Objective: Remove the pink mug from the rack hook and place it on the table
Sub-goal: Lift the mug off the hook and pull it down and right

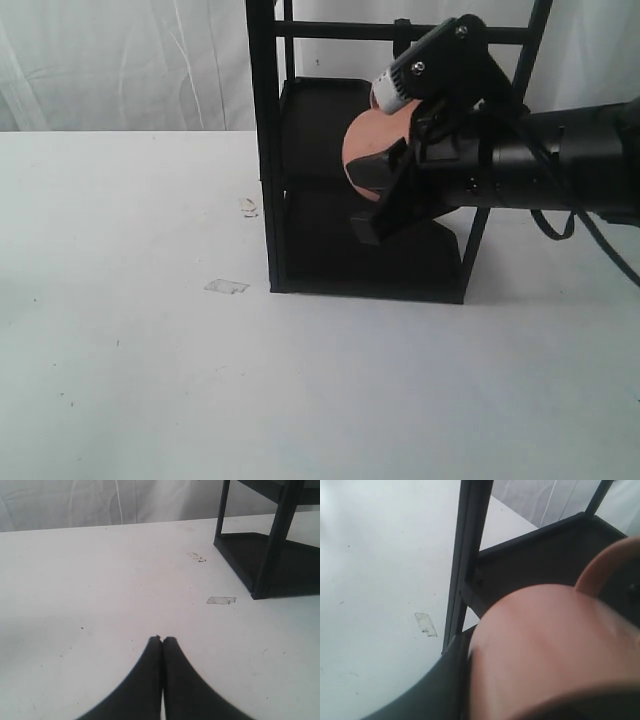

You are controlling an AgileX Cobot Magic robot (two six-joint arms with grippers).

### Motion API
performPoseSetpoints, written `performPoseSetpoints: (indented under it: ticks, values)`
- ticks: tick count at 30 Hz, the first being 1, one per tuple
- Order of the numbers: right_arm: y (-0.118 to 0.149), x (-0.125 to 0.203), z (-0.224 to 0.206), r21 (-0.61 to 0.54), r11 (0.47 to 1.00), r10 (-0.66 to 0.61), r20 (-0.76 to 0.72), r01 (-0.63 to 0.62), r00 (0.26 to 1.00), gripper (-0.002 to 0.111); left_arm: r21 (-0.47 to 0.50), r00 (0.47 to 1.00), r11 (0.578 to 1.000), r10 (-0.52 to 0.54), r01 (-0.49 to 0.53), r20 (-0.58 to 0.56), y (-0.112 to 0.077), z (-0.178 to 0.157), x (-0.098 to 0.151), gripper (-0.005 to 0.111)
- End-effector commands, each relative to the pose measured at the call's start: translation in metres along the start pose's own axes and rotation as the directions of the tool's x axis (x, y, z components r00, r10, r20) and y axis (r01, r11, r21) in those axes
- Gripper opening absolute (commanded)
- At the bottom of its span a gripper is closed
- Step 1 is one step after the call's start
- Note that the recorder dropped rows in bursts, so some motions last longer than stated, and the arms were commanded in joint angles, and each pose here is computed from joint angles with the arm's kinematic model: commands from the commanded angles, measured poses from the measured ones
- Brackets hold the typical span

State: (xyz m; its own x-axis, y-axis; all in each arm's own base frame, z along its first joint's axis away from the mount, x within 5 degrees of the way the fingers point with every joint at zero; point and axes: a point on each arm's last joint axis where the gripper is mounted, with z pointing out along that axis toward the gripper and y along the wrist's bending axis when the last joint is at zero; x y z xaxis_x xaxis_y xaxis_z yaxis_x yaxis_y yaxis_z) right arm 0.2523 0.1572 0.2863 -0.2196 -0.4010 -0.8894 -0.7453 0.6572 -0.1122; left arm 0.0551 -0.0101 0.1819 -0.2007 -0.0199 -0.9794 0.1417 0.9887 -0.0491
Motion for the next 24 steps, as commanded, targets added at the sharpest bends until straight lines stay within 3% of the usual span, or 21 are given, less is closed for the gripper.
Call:
performPoseSetpoints:
  ticks: [1, 18, 24]
  values:
    - [0.001, -0.01, -0.011, 0.014, 1.0, -0.012, 0.043, 0.012, 0.999, 0.0, -0.002, 1.0, 1.0, -0.008, 0.008, -0.004, 0.0, 0.0, 0.002, 0.0]
    - [0.021, -0.019, -0.031, -0.158, 0.987, -0.025, 0.105, 0.041, 0.994, 0.0, -0.002, 1.0, 1.0, -0.008, 0.008, -0.004, 0.0, 0.0, 0.002, 0.0]
    - [0.034, -0.014, -0.033, -0.299, 0.952, -0.049, 0.066, 0.066, 0.997, 0.0, -0.002, 1.0, 1.0, -0.008, 0.008, -0.004, 0.0, 0.0, 0.002, 0.0]
